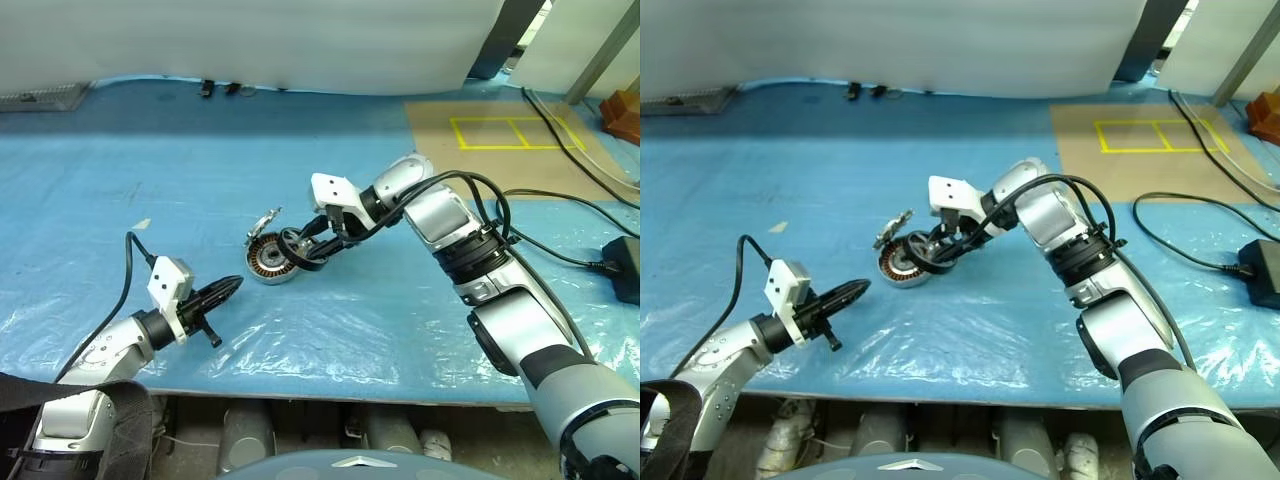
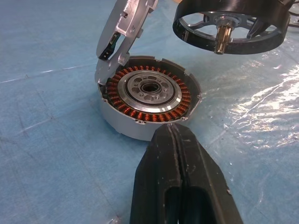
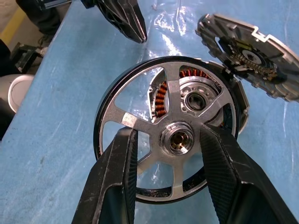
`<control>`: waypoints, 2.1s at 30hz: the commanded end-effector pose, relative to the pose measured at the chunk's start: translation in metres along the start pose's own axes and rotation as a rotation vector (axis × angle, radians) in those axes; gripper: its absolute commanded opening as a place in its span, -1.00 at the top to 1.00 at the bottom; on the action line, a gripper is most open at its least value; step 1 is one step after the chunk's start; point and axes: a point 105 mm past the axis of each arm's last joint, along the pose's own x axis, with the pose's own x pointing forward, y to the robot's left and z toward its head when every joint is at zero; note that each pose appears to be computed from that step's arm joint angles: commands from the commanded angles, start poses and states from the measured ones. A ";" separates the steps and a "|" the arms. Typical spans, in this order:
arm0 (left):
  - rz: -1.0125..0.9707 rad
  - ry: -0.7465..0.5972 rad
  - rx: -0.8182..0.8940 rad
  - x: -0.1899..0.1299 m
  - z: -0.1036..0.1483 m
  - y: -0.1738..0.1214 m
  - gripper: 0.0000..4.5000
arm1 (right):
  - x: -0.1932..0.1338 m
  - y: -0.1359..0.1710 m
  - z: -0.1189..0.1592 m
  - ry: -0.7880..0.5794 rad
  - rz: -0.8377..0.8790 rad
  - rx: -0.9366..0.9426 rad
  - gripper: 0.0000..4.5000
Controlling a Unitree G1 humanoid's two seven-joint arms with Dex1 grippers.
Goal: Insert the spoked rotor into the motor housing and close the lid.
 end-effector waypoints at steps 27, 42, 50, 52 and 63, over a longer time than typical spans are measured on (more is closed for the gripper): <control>0.007 0.010 0.016 0.004 0.016 -0.006 1.00 | 0.041 -0.031 0.018 0.056 -0.142 -0.201 0.28; 0.000 0.026 -0.008 0.004 0.012 -0.010 1.00 | 0.045 -0.034 0.038 -0.014 -0.198 -0.390 0.28; -0.003 0.040 -0.025 0.002 -0.004 -0.005 1.00 | 0.043 -0.036 0.040 -0.005 -0.225 -0.443 0.28; -0.008 0.041 -0.028 0.002 -0.007 -0.005 1.00 | 0.042 -0.040 0.040 0.002 -0.256 -0.464 0.28; -0.013 0.048 -0.033 0.001 -0.019 -0.006 1.00 | 0.055 -0.039 0.023 0.026 -0.267 -0.486 0.28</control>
